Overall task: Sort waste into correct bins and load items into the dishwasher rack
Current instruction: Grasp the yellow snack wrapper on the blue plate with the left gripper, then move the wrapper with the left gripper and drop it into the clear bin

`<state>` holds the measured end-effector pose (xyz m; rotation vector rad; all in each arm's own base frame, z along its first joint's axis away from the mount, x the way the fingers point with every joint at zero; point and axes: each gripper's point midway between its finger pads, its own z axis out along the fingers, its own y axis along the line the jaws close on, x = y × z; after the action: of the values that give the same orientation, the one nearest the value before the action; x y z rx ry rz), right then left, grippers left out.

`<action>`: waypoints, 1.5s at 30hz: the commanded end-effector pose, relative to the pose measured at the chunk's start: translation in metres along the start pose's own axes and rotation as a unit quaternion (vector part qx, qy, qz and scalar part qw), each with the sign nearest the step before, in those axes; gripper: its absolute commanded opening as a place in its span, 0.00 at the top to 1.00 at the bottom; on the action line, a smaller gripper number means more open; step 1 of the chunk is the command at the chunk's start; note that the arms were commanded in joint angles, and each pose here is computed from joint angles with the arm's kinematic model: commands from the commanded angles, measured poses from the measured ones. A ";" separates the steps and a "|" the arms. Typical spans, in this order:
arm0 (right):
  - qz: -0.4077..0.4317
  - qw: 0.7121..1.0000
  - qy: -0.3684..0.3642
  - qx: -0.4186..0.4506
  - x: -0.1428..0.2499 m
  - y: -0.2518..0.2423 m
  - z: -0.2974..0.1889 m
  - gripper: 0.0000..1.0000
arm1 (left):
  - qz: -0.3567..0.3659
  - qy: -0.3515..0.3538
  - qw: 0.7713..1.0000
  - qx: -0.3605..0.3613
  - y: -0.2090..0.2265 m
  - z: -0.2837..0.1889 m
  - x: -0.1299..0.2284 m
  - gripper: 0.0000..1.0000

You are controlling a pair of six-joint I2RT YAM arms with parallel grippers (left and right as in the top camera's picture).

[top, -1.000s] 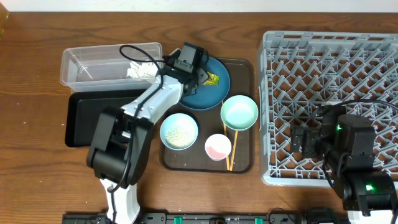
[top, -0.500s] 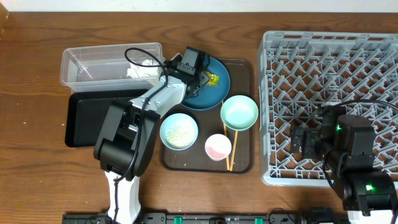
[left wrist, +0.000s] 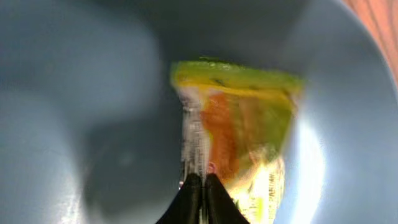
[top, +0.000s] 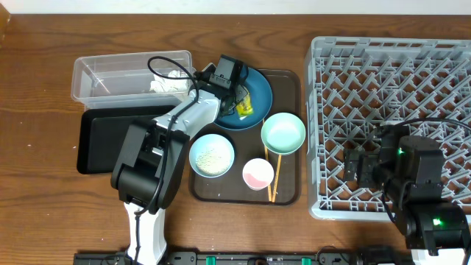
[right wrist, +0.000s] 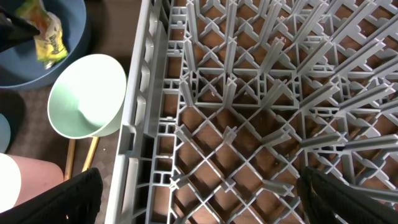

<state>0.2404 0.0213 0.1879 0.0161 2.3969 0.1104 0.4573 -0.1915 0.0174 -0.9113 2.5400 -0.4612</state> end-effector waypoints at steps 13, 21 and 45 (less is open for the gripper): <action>-0.003 1.000 -0.011 -0.010 -0.007 0.006 -0.005 0.01 | 0.218 -0.042 0.975 0.031 -0.021 -0.075 -0.029 0.94; -0.003 1.000 -0.010 -0.010 -0.007 0.006 -0.005 0.01 | 0.214 -0.167 0.963 0.000 -0.006 -0.159 -0.102 0.94; -0.003 1.000 -0.011 -0.010 -0.007 0.006 -0.005 0.01 | 0.155 -0.190 0.967 -0.071 0.075 -0.162 -0.180 0.60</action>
<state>0.2405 0.0213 0.1879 0.0161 2.3966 0.1104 0.4739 0.0115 0.1660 -0.6269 2.2999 -0.0245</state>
